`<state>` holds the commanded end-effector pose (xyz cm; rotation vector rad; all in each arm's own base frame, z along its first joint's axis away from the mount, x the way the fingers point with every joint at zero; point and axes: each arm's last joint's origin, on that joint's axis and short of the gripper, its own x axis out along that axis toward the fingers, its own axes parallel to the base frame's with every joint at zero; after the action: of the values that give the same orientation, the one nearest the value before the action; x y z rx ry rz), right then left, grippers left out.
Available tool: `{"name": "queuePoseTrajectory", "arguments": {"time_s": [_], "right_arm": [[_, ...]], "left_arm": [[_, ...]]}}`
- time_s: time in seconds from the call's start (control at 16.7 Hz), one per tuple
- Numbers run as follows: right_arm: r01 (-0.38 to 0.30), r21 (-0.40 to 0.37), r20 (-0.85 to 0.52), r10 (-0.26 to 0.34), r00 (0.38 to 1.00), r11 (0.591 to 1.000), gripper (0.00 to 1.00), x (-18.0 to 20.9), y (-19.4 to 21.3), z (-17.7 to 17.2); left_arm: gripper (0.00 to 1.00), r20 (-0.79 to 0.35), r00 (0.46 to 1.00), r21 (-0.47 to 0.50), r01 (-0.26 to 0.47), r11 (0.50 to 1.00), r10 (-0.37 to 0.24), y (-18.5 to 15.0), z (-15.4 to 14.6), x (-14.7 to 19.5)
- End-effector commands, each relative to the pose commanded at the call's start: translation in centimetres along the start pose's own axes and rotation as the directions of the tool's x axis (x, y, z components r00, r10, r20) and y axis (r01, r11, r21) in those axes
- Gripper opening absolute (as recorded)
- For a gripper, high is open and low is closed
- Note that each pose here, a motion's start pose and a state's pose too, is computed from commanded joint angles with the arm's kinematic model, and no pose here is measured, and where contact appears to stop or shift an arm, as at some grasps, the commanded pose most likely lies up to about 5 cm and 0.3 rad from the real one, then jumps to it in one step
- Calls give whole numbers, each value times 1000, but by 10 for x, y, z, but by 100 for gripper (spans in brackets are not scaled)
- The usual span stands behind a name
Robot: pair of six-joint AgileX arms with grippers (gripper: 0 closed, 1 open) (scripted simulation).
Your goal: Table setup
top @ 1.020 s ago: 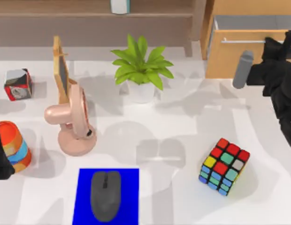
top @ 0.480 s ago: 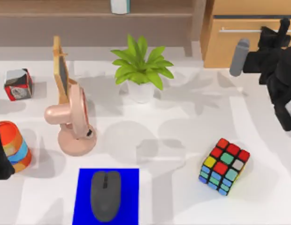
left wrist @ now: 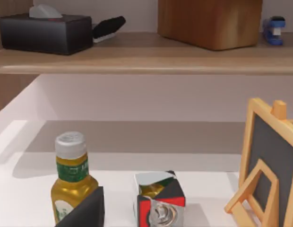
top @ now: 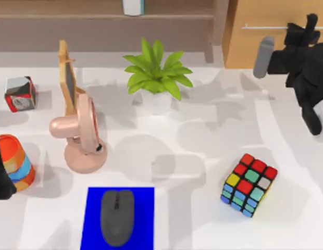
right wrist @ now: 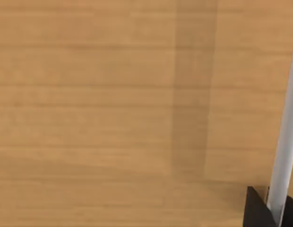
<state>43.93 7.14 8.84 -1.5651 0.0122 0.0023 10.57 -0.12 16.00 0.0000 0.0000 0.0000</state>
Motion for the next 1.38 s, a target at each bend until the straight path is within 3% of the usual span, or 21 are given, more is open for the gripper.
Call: {"name": "queuePoseTrajectory", "arguments": {"time_s": [0.06,0.84,1.32,1.38], "right_arm": [[0,0,0,0,1000,1000,0,0,0,0],[0,0,0,0,1000,1000,98,0,0,0],[0,0,0,0,1000,1000,100,0,0,0],[-55,-2,3,55,998,998,100,-8,14,1]], "left_arm": [[100,0,1000,0,0,1000,0,0,0,0],[100,0,1000,0,0,1000,0,0,0,0],[100,0,1000,0,0,1000,0,0,0,0],[100,0,1000,0,0,1000,0,0,0,0]]}}
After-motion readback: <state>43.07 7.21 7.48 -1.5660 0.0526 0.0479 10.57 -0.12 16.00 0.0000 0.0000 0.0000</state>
